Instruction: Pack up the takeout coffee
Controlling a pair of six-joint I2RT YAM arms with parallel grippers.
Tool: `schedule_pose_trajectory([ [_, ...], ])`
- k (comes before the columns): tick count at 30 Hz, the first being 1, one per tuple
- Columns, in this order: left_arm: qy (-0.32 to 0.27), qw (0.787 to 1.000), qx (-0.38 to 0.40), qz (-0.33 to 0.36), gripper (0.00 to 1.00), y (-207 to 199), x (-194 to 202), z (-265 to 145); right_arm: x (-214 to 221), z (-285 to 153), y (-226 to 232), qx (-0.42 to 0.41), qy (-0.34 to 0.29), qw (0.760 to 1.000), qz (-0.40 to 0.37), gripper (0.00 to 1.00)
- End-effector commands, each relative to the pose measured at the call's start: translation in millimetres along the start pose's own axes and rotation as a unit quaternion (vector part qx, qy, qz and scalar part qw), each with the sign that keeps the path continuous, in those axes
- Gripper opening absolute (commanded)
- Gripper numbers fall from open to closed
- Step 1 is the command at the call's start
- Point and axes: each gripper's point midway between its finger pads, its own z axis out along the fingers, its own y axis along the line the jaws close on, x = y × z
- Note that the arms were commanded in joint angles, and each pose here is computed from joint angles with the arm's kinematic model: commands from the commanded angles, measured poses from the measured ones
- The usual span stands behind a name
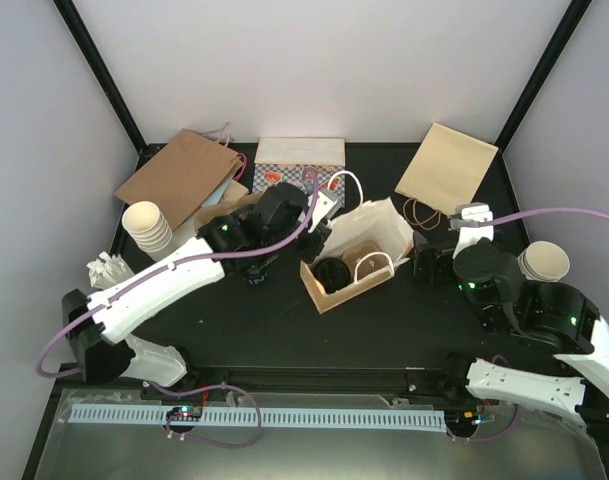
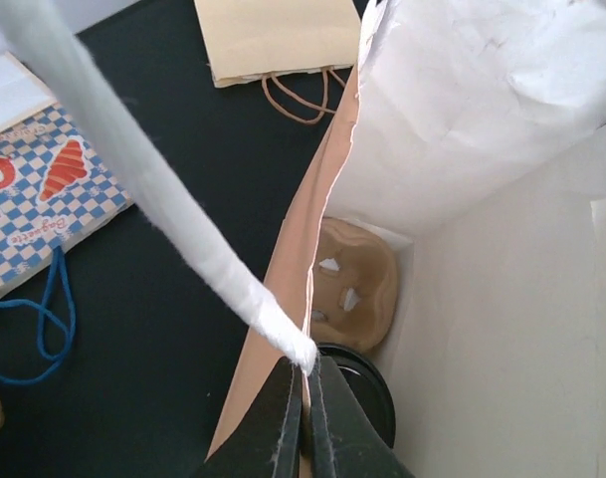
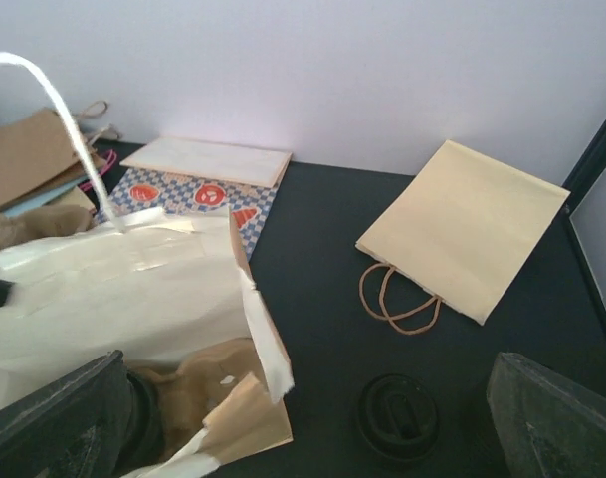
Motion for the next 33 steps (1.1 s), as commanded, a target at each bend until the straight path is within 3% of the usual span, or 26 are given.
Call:
schedule_pose_trajectory([
  [1,-0.024,0.997,0.065,-0.032,0.02,1,-33,13,-20,-10,-14,0.015,-0.034,0.999,0.032,1.00],
  [13,-0.021,0.997,0.026,-0.070,0.01,73,-70,59,-21,-13,-16,0.012,-0.034,0.999,0.033,1.00],
  [33,0.004,0.995,-0.028,-0.093,0.02,142,-60,50,-8,-2,-3,0.004,-0.017,1.000,0.013,1.00],
])
